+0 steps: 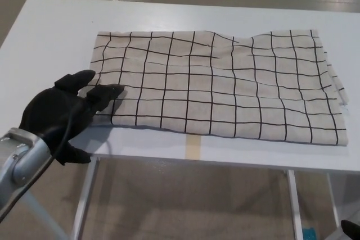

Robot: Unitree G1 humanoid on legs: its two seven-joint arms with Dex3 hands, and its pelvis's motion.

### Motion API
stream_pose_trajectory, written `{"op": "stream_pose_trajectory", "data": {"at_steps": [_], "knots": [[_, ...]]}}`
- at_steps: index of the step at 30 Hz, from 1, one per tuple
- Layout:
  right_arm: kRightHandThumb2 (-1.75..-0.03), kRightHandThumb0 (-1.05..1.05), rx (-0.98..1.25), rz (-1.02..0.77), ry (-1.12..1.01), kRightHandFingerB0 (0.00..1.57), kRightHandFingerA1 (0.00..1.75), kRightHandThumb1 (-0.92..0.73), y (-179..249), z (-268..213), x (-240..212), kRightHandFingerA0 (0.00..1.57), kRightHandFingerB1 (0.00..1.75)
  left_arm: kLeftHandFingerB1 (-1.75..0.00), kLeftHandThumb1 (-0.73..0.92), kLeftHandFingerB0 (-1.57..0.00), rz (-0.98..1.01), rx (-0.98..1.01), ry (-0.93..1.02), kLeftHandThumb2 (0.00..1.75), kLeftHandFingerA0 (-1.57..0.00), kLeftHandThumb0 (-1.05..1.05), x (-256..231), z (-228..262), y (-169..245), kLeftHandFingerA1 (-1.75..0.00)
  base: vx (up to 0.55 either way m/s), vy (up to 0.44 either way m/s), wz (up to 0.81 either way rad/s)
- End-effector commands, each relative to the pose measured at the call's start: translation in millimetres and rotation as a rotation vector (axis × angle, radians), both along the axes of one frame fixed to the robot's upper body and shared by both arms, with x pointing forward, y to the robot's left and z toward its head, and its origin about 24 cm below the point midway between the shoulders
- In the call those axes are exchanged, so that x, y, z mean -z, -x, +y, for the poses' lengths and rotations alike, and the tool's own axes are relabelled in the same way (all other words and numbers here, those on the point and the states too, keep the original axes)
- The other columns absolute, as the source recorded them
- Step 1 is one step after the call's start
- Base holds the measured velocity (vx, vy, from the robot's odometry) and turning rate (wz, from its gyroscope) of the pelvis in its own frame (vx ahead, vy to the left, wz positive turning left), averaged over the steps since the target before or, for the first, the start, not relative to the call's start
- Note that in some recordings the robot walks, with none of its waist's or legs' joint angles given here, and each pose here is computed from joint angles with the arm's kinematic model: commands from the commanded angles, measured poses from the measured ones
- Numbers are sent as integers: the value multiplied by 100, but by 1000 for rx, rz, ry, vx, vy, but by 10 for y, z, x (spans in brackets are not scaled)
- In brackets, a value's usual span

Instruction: Use the left hand to fold a white towel with checkered patterns in half.

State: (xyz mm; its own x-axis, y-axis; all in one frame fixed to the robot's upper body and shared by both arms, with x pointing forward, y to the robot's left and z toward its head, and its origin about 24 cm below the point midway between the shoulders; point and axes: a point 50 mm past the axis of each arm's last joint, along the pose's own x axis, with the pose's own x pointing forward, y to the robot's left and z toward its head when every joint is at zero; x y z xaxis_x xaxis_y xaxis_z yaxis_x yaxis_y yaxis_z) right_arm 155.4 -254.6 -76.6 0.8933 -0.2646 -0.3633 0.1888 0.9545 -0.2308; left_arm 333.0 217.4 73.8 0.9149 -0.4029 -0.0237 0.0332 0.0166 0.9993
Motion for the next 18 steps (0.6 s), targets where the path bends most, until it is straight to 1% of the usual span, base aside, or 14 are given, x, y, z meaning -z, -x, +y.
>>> {"op": "stream_pose_trajectory", "data": {"at_steps": [1, 9, 10, 15, 16, 18], "knots": [[-60, -40, 5, -1, -1, 42, 41, -67, 21, -31, -9, 44, 37, -27, 42, -8, -75, -8, 7, 66, -1, -48, -117, -6, -63, -14, 0, 0, 0], [-60, -40, 7, -2, -1, 42, 41, -67, 34, -21, 0, 44, 37, -27, 42, -7, -78, 16, 5, 67, -3, -49, -189, -59, -72, -14, 0, 0, 0], [-60, -40, 7, -1, -2, 42, 41, -67, 31, -23, 1, 44, 37, -31, 32, -7, -78, 19, 8, 72, 0, -48, -201, -62, -72, -17, 0, 0, 0], [-60, -40, 2, 5, 4, 42, 41, -67, 19, -21, -2, 44, 37, -29, 33, -4, -89, 47, 30, 72, 0, -49, -297, -64, -23, -17, 0, 0, 0], [-61, -40, 1, 2, 2, 42, 41, -67, 8, -23, -9, 44, 37, -27, 34, -1, -90, 67, 43, 73, 0, -51, -359, -68, 8, -16, 0, 0, 0], [-61, -40, 0, -1, 0, 42, 41, -67, 8, -30, -15, 44, 37, -27, 35, -1, -88, 103, 63, 73, 0, -51, -451, -80, 75, -15, 0, 0, 0]]}}
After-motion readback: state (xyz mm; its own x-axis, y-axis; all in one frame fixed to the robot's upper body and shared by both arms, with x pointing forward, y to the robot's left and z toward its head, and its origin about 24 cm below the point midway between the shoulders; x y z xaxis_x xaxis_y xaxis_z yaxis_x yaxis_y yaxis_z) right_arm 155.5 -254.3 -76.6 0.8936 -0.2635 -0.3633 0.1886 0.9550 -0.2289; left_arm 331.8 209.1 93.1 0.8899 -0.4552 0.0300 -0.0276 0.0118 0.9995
